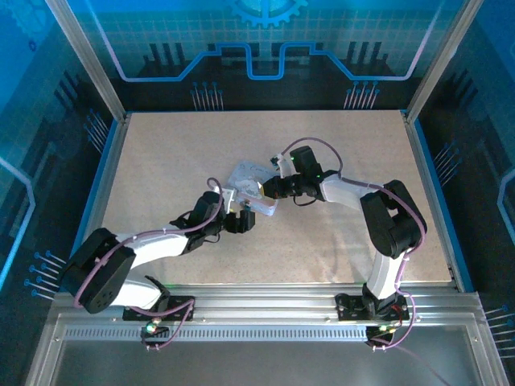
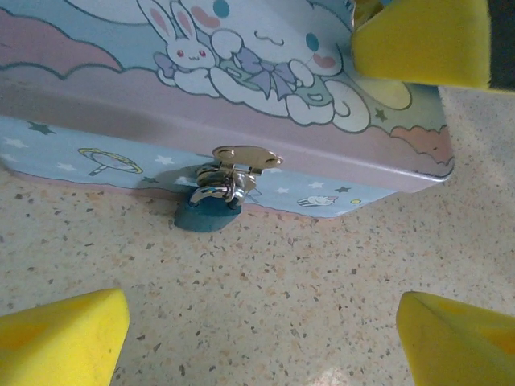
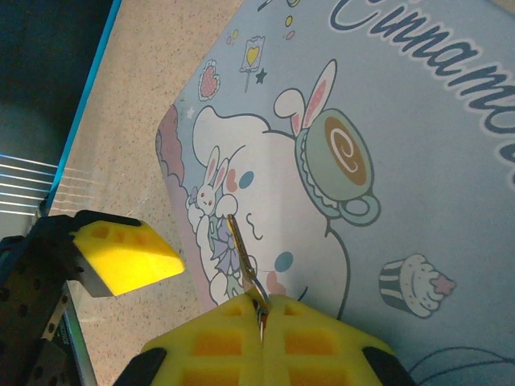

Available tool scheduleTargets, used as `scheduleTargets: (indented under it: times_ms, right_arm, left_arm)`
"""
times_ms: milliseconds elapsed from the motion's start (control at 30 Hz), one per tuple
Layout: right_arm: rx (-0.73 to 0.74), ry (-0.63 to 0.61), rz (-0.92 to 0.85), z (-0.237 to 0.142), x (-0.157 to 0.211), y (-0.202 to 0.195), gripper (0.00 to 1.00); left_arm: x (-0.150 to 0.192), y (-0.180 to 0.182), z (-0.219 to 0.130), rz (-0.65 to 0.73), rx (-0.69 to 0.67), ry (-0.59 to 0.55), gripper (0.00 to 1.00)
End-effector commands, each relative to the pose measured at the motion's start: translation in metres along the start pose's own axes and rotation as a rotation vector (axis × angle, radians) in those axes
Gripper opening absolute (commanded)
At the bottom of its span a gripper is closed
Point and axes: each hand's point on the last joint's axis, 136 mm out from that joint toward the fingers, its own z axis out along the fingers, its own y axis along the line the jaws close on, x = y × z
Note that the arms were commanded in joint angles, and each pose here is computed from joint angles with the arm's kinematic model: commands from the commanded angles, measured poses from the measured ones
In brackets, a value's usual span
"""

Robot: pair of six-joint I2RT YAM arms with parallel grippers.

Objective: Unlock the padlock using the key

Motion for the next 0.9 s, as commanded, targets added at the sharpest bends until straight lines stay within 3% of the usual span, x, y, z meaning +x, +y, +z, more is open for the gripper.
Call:
scheduleTargets:
  times_ms: [0, 500, 867]
  right_arm:
    - [0.088, 0.115, 0.074, 0.007, 0.036, -0.024, 0.00]
    - [0.100, 0.124, 0.072, 0.005, 0.039, -0.025, 0.00]
    - [0.098, 0.125, 0.074, 0.005, 0.039, -0.025, 0.00]
  left_arm:
    - [-0.004, -0.007, 0.008, 0.058, 0.036, -0.020, 0.85]
    - [-0.013, 0.010, 0.041, 0.203, -0.052, -0.026, 0.78]
    - [-0.013, 0.015, 0.059, 0.197, -0.050, -0.007, 0.72]
